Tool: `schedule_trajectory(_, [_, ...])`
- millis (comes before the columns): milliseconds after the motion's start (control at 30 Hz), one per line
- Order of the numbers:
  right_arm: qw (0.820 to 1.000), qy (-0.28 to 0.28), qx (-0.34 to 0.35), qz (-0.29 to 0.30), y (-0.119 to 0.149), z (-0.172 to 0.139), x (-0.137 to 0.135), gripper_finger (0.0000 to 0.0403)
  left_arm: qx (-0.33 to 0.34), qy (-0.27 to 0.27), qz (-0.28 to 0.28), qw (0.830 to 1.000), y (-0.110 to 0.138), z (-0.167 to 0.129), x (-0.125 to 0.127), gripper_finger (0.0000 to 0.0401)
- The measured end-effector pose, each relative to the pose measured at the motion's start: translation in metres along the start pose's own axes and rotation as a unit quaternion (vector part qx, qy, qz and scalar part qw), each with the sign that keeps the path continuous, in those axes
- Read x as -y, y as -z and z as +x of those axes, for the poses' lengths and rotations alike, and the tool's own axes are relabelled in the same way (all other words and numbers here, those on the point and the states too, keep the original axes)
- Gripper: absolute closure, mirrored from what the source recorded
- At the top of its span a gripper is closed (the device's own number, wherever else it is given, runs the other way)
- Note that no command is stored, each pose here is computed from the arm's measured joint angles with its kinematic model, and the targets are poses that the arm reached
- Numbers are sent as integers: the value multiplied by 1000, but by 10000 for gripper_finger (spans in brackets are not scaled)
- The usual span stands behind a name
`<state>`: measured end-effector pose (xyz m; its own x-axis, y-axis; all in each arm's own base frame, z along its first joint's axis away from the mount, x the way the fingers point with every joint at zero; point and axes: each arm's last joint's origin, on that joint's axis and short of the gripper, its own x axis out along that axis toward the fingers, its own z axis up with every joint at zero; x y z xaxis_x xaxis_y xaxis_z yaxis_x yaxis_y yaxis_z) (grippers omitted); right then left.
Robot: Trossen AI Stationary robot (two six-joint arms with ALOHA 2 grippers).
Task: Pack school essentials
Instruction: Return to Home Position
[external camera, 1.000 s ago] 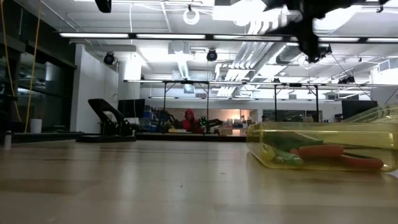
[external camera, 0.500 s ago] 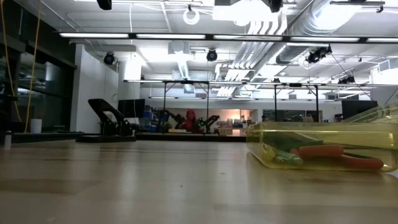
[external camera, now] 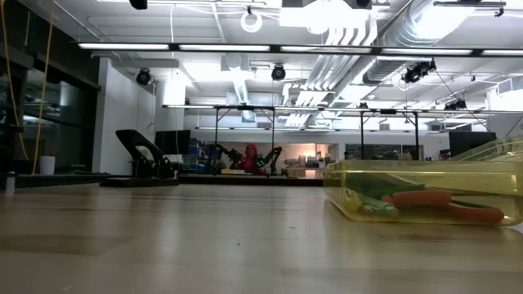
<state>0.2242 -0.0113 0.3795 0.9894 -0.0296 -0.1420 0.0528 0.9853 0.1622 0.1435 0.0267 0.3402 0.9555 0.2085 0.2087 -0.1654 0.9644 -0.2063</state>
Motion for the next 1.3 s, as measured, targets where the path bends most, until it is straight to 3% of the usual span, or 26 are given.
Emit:
schedule_trajectory(233, [1000,-19,8,18,9,5,-4,400,-18,3,65,998,-5,-1,1,274])
schedule_trajectory(467, [1000,-22,11,18,8,5,-5,402,-51,21,89,994,-7,-2,3,390])
schedule_trajectory(1067, [999,-35,8,-5,9,5,-6,403,-56,14,65,996,-6,-11,2,401])
schedule_trajectory(1300, [999,-35,6,5,9,5,-6,403,-65,-10,34,997,35,-34,-8,401])
